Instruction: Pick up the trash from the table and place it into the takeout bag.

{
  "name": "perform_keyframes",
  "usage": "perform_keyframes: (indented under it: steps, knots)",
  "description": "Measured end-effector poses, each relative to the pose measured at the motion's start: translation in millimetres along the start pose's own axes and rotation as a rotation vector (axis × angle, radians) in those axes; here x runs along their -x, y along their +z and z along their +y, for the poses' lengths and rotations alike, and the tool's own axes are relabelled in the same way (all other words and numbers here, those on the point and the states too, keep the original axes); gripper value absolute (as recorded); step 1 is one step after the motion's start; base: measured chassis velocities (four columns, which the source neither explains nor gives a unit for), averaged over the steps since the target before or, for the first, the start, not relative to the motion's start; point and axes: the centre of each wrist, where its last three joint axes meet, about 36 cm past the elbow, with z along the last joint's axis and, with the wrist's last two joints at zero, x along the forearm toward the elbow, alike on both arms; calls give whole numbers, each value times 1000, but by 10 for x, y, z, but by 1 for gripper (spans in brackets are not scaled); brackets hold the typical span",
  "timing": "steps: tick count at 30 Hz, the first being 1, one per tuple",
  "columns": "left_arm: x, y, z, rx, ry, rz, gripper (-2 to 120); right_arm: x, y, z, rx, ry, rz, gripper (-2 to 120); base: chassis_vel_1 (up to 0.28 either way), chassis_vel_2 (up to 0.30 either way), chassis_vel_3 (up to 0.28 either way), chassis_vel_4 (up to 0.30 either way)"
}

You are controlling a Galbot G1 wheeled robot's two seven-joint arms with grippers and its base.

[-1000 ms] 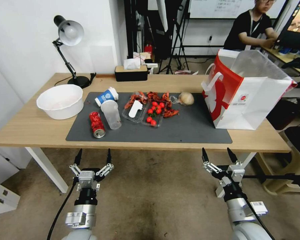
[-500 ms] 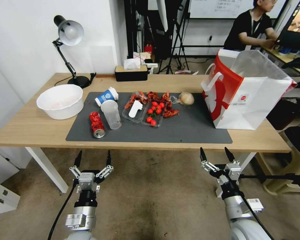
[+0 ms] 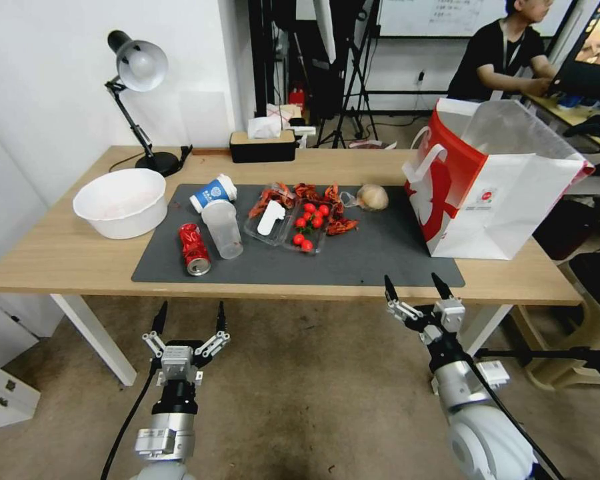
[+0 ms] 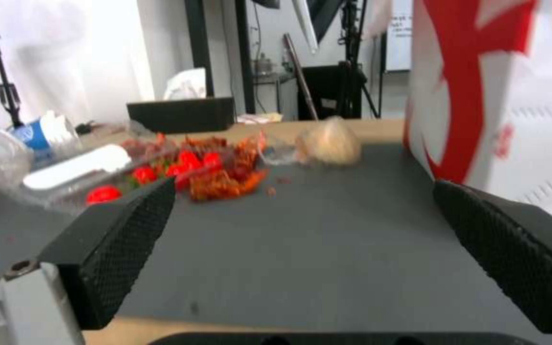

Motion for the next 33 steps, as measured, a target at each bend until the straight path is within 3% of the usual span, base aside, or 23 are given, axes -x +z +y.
perform_keyframes:
  steps: [8,15,24,33]
  knots:
    - [60,-13,-25,-3,16,-4,100,270,-262,39,-21,-2,3,100,0,0,0,0]
    - [99,-84,-20,0,24,-13,100,819,-604,49,-58,-3,36,100,0,0,0,0]
    - [95,-102,-13,1,17,-13,100,1439,-809,25,-81,8,70,100,0,0,0,0]
    - [94,-107,0,4,11,-11,100,1797,-867,34,-92,11,111,100,0,0,0,0]
